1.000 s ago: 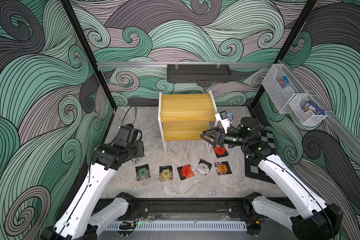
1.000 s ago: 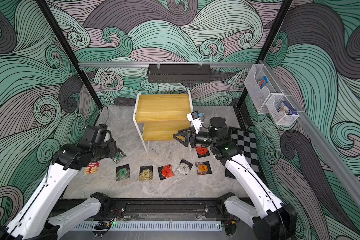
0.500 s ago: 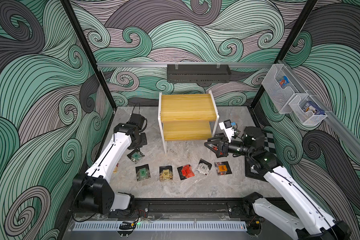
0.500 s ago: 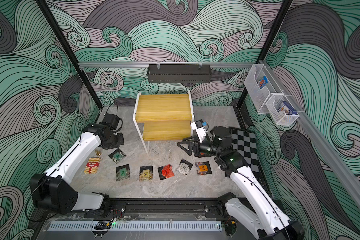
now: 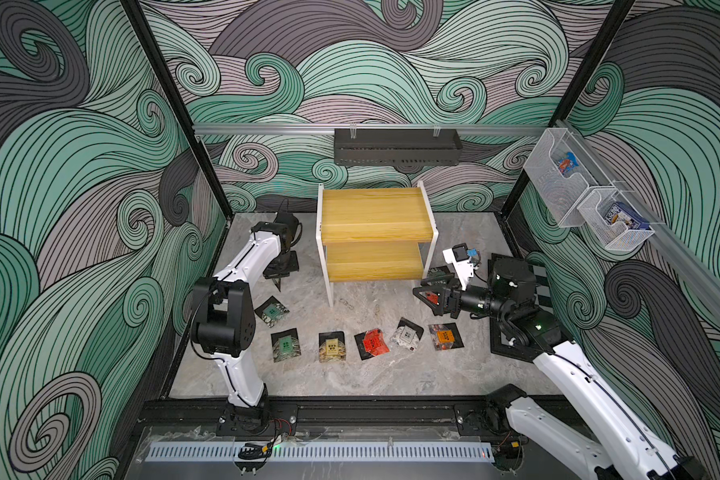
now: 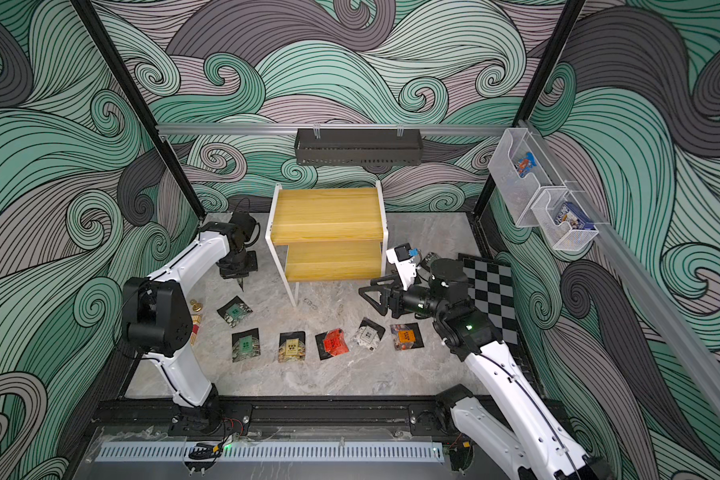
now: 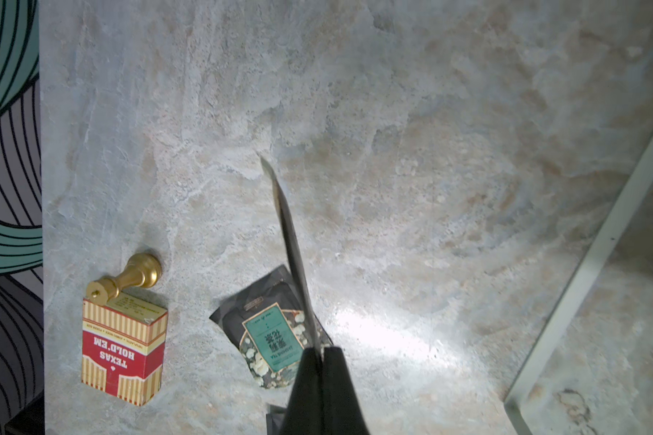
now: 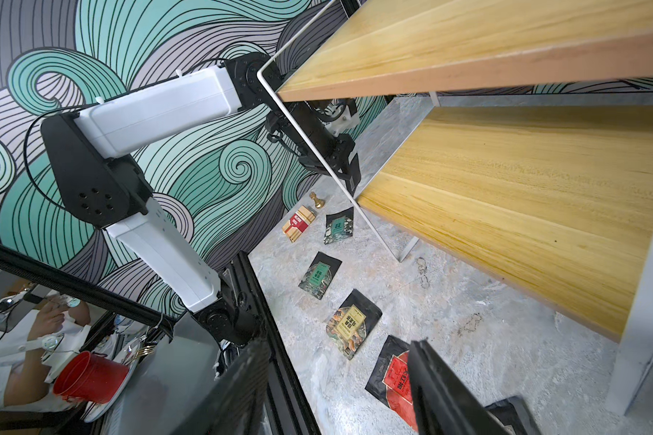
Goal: Remove the tea bags from the shelf
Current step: Place the tea bag at the center of the board.
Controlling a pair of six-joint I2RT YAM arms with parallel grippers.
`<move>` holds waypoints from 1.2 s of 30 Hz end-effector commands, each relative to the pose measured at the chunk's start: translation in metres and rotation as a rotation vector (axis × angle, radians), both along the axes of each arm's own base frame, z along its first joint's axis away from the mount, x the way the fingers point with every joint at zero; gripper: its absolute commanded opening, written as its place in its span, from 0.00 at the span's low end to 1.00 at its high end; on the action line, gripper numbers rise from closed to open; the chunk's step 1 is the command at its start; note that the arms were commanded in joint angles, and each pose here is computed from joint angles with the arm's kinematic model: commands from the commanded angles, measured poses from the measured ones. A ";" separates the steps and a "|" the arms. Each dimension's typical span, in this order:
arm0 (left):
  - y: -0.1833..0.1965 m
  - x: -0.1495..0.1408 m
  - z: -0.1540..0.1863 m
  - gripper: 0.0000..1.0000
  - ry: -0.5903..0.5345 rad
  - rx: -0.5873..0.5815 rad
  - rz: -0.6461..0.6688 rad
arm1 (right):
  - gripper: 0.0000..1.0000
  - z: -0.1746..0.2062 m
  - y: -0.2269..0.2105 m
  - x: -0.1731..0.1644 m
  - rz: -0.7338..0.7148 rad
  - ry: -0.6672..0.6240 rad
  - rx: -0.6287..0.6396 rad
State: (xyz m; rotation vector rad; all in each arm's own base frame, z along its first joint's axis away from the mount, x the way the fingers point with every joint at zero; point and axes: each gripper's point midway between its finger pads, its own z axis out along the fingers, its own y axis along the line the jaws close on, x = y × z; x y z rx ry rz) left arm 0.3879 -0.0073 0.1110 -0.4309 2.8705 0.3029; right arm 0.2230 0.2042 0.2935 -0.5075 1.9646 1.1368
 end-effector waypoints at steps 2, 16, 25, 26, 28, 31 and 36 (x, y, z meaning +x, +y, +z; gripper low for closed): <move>0.010 0.012 -0.005 0.00 0.037 0.055 0.007 | 0.63 -0.004 -0.005 0.001 -0.024 -0.017 -0.023; 0.005 0.046 -0.027 0.12 0.064 0.063 0.010 | 0.64 -0.007 -0.012 0.000 -0.059 -0.013 -0.044; -0.009 0.050 -0.017 0.29 0.041 0.042 -0.016 | 0.64 -0.007 -0.012 0.000 -0.058 -0.009 -0.041; -0.010 0.050 -0.014 0.31 0.033 0.039 -0.017 | 0.64 -0.006 -0.011 0.000 -0.056 -0.010 -0.041; -0.012 0.050 -0.005 0.32 0.013 0.024 -0.019 | 0.64 -0.005 -0.012 0.000 -0.057 -0.015 -0.041; -0.017 0.048 0.014 0.34 -0.031 -0.009 -0.027 | 0.64 -0.004 -0.012 0.000 -0.060 -0.022 -0.042; -0.025 0.036 0.050 0.39 -0.125 -0.081 -0.049 | 0.67 -0.001 -0.013 0.002 -0.070 -0.029 -0.044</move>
